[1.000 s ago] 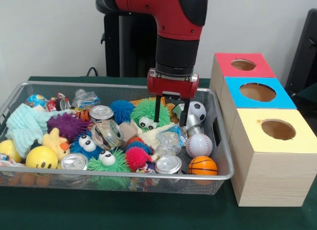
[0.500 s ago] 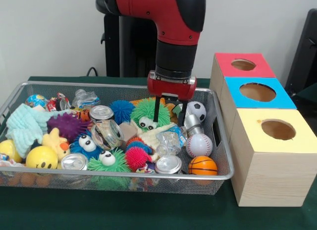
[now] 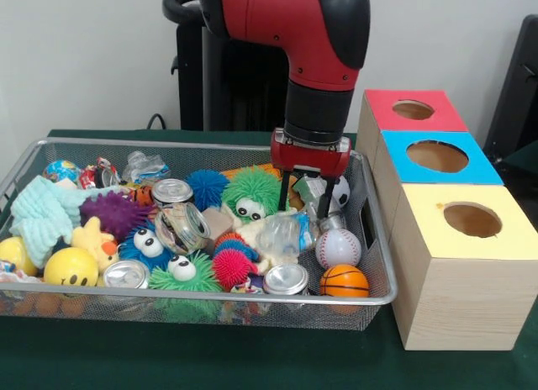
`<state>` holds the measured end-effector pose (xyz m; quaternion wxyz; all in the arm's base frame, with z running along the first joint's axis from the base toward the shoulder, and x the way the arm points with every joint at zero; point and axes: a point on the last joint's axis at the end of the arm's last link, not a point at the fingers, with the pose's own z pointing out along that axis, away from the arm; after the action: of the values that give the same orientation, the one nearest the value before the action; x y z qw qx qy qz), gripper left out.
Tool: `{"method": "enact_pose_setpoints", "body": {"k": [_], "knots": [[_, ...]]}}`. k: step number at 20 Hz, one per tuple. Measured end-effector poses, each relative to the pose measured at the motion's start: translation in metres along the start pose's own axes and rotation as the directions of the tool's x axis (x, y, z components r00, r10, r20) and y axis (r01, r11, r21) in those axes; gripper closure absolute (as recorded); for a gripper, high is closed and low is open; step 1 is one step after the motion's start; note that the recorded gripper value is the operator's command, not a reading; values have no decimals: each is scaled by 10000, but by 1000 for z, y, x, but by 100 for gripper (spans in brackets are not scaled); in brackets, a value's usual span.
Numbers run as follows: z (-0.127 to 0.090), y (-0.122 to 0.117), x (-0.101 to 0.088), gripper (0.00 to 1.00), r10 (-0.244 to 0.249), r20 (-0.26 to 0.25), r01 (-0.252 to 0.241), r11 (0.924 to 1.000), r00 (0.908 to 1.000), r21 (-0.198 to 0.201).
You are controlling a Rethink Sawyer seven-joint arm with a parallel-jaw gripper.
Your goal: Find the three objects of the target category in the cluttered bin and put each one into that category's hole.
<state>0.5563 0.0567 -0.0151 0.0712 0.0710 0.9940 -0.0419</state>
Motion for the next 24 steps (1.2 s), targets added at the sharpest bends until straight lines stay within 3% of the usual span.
{"method": "enact_pose_setpoints", "body": {"k": [9, 19, 24], "knots": [[2, -4, -3, 0, 67, 179, -68, 10000, 9998, 32], [4, -25, -7, 0, 441, 159, -442, 9990, 9989, 86], [3, -22, -12, 0, 382, 187, -383, 9992, 9991, 71]]}}
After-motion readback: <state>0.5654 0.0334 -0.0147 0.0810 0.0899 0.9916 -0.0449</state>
